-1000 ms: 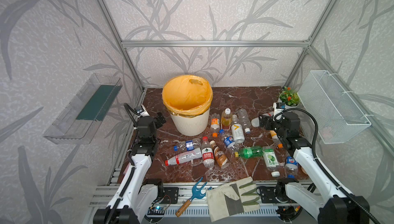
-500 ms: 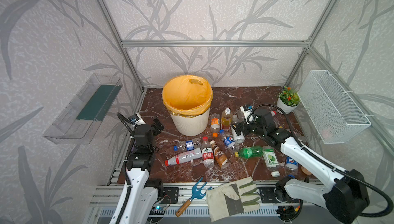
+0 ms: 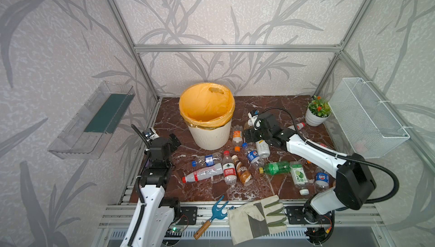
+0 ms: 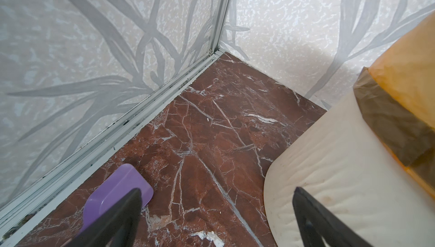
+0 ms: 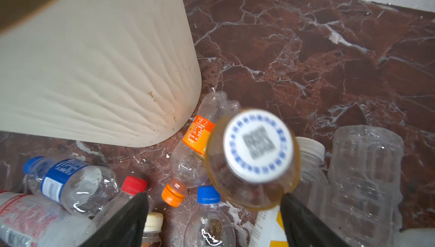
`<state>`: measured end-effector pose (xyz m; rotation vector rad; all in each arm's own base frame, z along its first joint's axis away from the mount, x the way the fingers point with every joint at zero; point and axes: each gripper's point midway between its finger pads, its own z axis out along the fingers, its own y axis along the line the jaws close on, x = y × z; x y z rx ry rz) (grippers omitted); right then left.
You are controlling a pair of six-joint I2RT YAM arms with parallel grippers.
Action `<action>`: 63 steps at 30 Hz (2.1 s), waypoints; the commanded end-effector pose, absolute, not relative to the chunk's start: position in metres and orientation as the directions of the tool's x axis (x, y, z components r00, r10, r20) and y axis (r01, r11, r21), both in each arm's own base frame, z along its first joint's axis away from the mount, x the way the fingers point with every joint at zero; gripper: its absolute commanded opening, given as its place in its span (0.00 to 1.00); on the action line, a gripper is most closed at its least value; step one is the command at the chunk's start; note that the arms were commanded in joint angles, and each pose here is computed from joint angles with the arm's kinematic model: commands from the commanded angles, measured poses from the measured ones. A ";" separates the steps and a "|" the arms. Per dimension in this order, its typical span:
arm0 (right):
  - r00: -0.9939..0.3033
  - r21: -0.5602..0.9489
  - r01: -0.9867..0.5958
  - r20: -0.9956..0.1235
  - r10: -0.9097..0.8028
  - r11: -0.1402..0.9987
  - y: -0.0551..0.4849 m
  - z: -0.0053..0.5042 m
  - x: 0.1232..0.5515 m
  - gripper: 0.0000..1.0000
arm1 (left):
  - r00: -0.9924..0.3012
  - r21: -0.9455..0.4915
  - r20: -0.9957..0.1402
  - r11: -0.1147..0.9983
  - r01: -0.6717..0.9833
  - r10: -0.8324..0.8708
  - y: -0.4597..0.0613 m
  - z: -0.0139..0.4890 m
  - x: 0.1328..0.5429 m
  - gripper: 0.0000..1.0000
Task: Throw the plastic bottles in the bin
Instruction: Pick up the plastic bottle from the center of the table, then throw the plastic bottle into the trash bin.
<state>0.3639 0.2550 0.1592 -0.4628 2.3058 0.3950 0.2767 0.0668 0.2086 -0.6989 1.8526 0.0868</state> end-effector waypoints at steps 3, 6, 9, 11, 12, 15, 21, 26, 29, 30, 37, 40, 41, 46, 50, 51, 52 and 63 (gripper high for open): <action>-0.722 0.064 -0.336 -0.657 -0.214 0.940 0.241 0.138 0.375 0.88 | -0.190 -0.278 -0.880 0.796 -0.537 -0.435 0.073 0.220 0.271 0.99; -0.739 0.043 -0.309 -0.639 -0.212 0.950 0.242 0.128 0.384 0.88 | -0.192 -0.279 -0.878 0.795 -0.539 -0.438 0.073 0.220 0.271 0.99; -0.764 0.012 -0.270 -0.612 -0.206 0.963 0.239 0.117 0.389 0.88 | -0.191 -0.276 -0.880 0.796 -0.539 -0.434 0.074 0.221 0.270 0.99; -0.748 0.014 -0.254 -0.637 -0.187 0.967 0.240 0.115 0.394 0.89 | -0.188 -0.276 -0.882 0.796 -0.539 -0.433 0.074 0.221 0.269 0.99; -0.739 0.017 -0.250 -0.649 -0.180 0.968 0.241 0.115 0.397 0.89 | -0.186 -0.276 -0.883 0.798 -0.536 -0.431 0.074 0.222 0.269 0.99; -0.736 0.005 -0.245 -0.652 -0.182 0.970 0.245 0.112 0.404 0.86 | -0.187 -0.277 -0.882 0.798 -0.535 -0.432 0.073 0.221 0.269 0.99; -0.715 0.007 -0.236 -0.678 -0.169 0.972 0.248 0.123 0.413 0.55 | -0.186 -0.270 -0.886 0.799 -0.538 -0.425 0.074 0.221 0.268 0.99; -0.680 0.055 -0.229 -0.723 -0.120 0.972 0.245 0.149 0.406 0.38 | -0.183 -0.273 -0.887 0.799 -0.535 -0.425 0.074 0.220 0.268 0.99; -0.634 0.083 -0.228 -0.769 -0.083 0.970 0.239 0.183 0.400 0.39 | -0.189 -0.276 -0.883 0.801 -0.531 -0.429 0.073 0.219 0.269 0.99; -0.618 0.092 -0.227 -0.783 -0.071 0.970 0.237 0.194 0.398 0.39 | -0.189 -0.276 -0.883 0.803 -0.529 -0.429 0.072 0.220 0.269 0.99; -0.533 0.166 -0.205 -0.845 0.032 0.964 0.196 0.258 0.390 0.44 | -0.189 -0.291 -0.881 0.812 -0.507 -0.433 0.068 0.223 0.272 0.99; -0.499 0.236 -0.195 -0.859 0.111 0.952 0.170 0.288 0.392 0.46 | -0.187 -0.302 -0.879 0.816 -0.492 -0.438 0.066 0.225 0.273 0.99; -0.486 0.268 -0.191 -0.862 0.146 0.944 0.160 0.300 0.392 0.46 | -0.189 -0.304 -0.879 0.818 -0.488 -0.439 0.065 0.226 0.273 0.99; -0.421 0.333 -0.178 -0.876 0.234 0.926 0.126 0.338 0.398 0.50 | -0.197 -0.303 -0.877 0.823 -0.480 -0.437 0.063 0.230 0.273 0.99; -0.408 0.413 -0.167 -0.856 0.319 0.895 0.107 0.348 0.401 0.50 | -0.201 -0.303 -0.875 0.821 -0.483 -0.441 0.063 0.232 0.268 0.99; -0.396 0.436 -0.188 -0.854 0.338 0.880 0.109 0.355 0.400 0.50 | -0.198 -0.305 -0.876 0.822 -0.480 -0.440 0.063 0.233 0.267 0.99; -0.385 0.452 -0.212 -0.854 0.351 0.867 0.113 0.363 0.399 0.50 | -0.198 -0.306 -0.876 0.824 -0.477 -0.440 0.062 0.234 0.266 0.99; -0.327 0.448 -0.603 -0.893 0.308 0.660 0.253 0.479 0.370 0.52 | -0.148 -0.312 -0.896 0.831 -0.460 -0.418 0.063 0.271 0.245 0.99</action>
